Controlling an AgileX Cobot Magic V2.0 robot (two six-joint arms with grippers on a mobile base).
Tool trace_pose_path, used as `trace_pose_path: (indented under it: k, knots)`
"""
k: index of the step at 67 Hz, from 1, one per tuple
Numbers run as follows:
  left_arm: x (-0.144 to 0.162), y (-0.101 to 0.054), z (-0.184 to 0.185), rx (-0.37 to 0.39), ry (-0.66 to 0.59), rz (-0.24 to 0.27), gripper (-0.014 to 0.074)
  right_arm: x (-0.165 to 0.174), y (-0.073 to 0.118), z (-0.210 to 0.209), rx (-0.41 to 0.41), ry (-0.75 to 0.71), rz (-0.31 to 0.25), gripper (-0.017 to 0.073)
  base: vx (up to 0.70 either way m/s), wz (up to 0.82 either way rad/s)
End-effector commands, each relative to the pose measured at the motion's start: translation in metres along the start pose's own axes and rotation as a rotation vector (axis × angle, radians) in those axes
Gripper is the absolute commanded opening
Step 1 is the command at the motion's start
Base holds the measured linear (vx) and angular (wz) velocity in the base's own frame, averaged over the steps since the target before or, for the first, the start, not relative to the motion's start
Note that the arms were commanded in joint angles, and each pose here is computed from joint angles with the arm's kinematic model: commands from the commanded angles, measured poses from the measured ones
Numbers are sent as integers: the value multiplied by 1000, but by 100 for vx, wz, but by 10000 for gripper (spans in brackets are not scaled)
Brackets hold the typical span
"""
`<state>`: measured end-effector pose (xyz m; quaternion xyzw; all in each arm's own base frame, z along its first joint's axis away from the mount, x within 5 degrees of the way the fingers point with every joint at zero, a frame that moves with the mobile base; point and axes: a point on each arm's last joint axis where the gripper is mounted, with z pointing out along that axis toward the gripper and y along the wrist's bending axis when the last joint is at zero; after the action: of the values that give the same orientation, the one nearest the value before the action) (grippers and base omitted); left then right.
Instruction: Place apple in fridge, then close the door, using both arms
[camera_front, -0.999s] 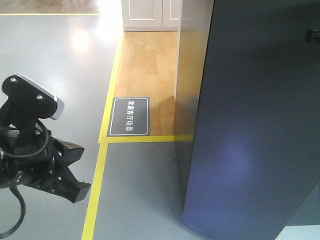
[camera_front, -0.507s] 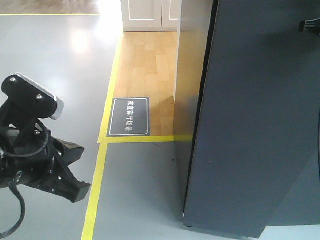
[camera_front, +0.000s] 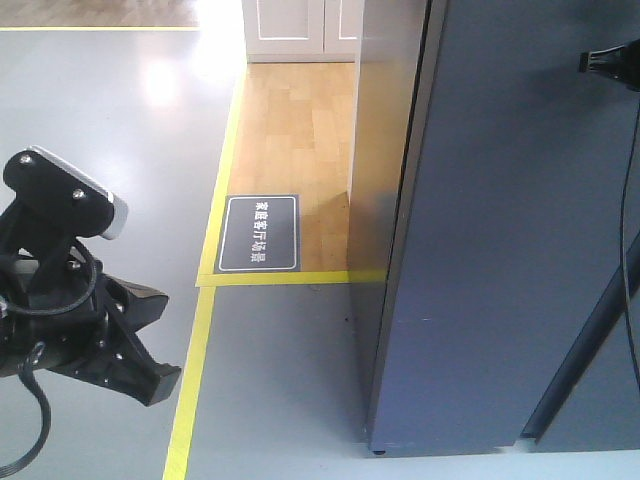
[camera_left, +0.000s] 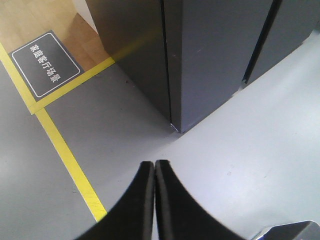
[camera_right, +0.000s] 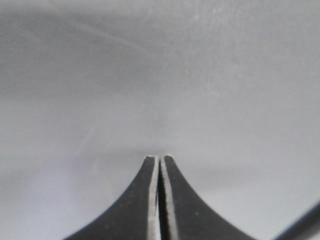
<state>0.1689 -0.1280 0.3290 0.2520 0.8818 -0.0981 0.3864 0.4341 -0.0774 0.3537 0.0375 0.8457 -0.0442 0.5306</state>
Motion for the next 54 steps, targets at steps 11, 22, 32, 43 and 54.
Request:
trace_pose_path:
  k: [11, 22, 32, 43, 54]
  knots:
    - [-11, -1, -9, 13, -90, -4, -6, -6, 2, -65, 27, -162, -11, -3, 0, 0]
    - [-11, -1, -9, 13, -90, -4, -6, 29, 19, -85, -17, -63, -81, -3, 0, 0]
    - [-11, -1, -9, 13, -90, -4, -6, 59, 43, -99, -106, 99, -125, -3, 0, 0]
    - [-11, -1, -9, 13, -90, -4, -6, 86, 67, -129, -181, 165, -132, -3, 0, 0]
    - [-11, -1, -9, 13, -90, -4, -6, 113, 81, -166, -240, 191, -143, -3, 0, 0]
